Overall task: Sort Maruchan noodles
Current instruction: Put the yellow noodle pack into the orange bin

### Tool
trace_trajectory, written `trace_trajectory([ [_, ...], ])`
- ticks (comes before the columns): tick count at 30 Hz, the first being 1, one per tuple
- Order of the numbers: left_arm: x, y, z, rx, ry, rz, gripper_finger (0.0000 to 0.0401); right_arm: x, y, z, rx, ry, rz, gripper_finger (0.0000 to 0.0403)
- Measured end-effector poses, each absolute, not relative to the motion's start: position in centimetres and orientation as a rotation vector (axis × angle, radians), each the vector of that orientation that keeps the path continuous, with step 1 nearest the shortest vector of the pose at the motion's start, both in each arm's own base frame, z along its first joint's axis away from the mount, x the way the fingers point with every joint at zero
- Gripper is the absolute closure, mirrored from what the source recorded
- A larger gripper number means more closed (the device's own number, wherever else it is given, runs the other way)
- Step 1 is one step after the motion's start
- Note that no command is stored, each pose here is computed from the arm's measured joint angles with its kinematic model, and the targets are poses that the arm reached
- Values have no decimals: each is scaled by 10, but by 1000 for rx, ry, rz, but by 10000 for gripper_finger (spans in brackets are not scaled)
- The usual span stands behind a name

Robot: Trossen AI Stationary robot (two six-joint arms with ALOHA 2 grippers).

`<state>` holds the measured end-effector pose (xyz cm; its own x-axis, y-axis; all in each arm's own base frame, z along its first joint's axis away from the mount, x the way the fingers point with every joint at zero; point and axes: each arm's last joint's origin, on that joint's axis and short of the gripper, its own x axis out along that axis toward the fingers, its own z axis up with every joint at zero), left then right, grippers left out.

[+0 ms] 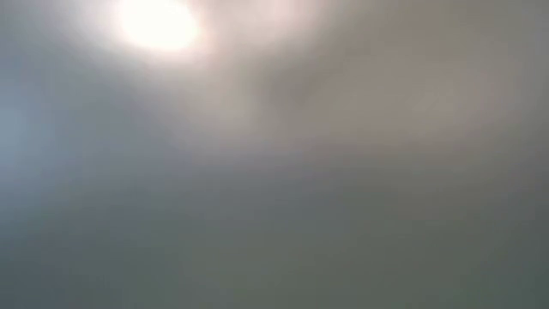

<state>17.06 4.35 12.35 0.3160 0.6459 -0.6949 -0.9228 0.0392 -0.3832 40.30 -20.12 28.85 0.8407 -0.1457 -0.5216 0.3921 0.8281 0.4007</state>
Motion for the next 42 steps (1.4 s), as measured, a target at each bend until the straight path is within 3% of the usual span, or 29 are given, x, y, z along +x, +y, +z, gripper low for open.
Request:
trace_trajectory([
  [3, 176, 43, 122, -883, 419, 1185, 363, 403, -201, 288, 504, 500, -293, 275],
  [10, 187, 39, 123, -705, 679, 847, 363, 403, -201, 289, 450, 506, -279, 275],
  [15, 179, 36, 122, -717, 754, 846, 363, 403, -201, 289, 450, 506, -279, 275],
  [19, 177, 35, 135, -814, 649, 838, 363, 403, -201, 289, 451, 508, -279, 275],
  [27, 169, 42, 154, -1028, 320, 1114, 363, 403, -201, 289, 452, 509, -279, 275],
  [32, 163, 47, 143, -1138, 299, 1294, 363, 403, -201, 289, 452, 509, -279, 275],
  [42, 170, 50, 136, -1059, 368, 1288, 363, 403, -201, 289, 452, 510, -279, 275],
])
